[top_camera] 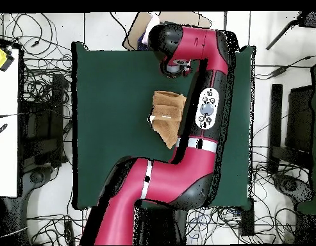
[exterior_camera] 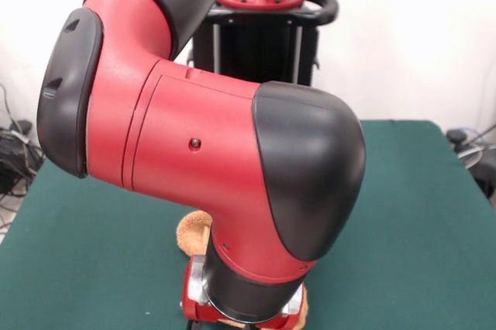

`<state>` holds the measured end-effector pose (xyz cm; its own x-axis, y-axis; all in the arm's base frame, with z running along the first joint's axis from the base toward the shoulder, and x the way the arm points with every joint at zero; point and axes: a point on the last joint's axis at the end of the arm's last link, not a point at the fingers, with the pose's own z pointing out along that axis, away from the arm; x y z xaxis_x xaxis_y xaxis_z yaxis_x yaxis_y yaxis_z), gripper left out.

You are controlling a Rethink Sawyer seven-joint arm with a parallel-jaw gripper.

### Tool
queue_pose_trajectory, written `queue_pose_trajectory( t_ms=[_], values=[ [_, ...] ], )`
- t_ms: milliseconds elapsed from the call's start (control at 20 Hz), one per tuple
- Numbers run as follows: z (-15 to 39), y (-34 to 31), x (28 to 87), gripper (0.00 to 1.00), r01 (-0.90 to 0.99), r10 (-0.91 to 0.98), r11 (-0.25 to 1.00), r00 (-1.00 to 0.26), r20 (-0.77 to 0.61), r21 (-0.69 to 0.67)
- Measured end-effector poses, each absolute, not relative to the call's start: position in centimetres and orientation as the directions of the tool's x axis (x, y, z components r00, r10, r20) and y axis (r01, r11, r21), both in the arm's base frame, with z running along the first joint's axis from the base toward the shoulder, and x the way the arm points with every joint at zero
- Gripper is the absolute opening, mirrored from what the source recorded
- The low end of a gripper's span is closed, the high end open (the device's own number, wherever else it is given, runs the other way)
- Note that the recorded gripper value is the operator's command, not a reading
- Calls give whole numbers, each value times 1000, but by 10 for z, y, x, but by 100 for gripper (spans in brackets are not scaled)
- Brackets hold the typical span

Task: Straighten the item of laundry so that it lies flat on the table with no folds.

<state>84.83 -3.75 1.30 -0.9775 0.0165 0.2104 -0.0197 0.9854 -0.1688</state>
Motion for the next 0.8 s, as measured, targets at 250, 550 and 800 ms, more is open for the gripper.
queue_pose_trajectory(
  t_ms=[250, 550, 800],
  values=[
    [26, -31, 845, 100, -20, 9, 992, -975, 221, -125],
    [41, -35, 835, 100, -22, -7, 994, -991, 137, -110],
    [50, -48, 823, 100, -16, -12, 992, -999, 40, -122]
  ],
)
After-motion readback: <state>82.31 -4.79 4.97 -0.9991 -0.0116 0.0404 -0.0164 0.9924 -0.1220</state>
